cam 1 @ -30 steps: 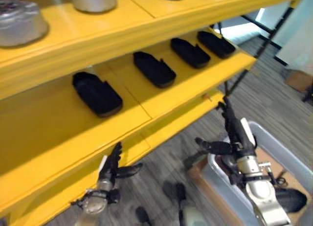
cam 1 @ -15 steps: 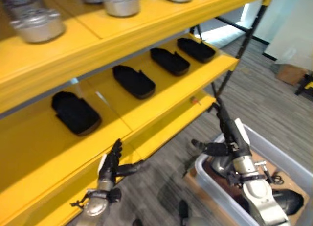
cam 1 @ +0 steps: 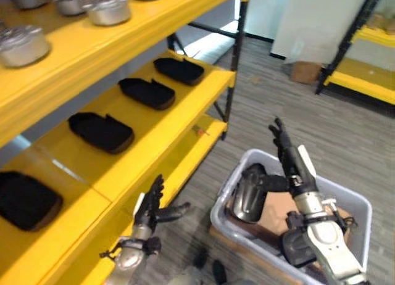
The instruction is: Move parts from the plastic box to the shelf.
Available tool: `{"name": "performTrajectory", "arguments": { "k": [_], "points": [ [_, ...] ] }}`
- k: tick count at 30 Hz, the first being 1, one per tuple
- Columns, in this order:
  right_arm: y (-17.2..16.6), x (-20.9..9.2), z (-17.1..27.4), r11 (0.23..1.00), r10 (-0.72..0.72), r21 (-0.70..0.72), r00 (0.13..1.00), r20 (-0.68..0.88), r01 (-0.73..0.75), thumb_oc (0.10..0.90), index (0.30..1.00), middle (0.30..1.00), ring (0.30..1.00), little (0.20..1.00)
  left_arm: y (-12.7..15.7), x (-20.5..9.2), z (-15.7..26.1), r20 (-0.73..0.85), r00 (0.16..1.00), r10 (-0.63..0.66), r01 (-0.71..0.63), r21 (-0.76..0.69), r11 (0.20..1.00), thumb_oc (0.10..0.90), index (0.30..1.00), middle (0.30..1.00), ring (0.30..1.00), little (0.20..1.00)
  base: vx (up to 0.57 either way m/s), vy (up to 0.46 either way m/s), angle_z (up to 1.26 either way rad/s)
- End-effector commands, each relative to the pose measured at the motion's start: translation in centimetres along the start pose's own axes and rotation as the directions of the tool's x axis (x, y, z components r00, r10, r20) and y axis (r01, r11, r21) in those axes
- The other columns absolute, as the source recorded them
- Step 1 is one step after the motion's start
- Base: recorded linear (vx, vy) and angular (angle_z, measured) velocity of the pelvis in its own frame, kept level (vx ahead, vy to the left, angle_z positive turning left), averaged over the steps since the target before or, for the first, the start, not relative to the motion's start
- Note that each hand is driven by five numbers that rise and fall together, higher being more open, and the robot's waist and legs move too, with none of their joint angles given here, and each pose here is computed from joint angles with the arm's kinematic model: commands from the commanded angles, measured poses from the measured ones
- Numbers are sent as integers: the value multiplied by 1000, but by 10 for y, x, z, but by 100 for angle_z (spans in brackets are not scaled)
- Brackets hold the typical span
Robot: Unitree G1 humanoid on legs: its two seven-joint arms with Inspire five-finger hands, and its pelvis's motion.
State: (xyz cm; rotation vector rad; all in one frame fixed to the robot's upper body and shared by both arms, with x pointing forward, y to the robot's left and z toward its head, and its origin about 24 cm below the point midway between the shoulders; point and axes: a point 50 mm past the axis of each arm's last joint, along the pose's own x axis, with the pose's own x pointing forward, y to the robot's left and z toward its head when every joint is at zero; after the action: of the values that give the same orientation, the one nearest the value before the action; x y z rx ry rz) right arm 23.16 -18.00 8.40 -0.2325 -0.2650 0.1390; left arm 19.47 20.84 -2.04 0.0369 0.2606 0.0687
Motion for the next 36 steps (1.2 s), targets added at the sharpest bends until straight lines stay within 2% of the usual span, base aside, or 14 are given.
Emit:
{"name": "performTrajectory", "arguments": {
  "k": [1,6,11,23,29,36],
  "points": [
    [-8,11,42,997,-42,76,970,238,25,900,1000,1000,1000,1000,4,14,60,300,953,-41,38,13,999,900,1000,1000,1000,1000,90,130,-120],
    [-9,7,36,994,-43,111,978,204,21,900,1000,1000,1000,1000,8,11,57,286,958,-28,27,8,1000,900,1000,1000,1000,1000,70,82,-122],
    [-9,7,36,993,-41,119,979,200,18,900,1000,1000,1000,1000,10,9,54,276,961,-15,18,-8,1000,900,1000,1000,1000,1000,47,57,-32],
    [9,28,48,996,20,82,963,270,-44,900,1000,1000,1000,1000,19,12,60,288,957,27,-24,-15,1000,900,1000,1000,1000,1000,-27,-29,-70],
    [8,23,45,996,28,75,967,253,-49,900,1000,1000,1000,1000,25,10,57,277,960,50,-50,-5,999,900,1000,1000,1000,1000,60,-228,25],
    [-1,19,47,997,47,50,968,248,-61,900,1000,1000,1000,1000,26,4,44,223,972,76,-62,-68,996,900,1000,1000,1000,1000,43,-276,15]
  ]
}}
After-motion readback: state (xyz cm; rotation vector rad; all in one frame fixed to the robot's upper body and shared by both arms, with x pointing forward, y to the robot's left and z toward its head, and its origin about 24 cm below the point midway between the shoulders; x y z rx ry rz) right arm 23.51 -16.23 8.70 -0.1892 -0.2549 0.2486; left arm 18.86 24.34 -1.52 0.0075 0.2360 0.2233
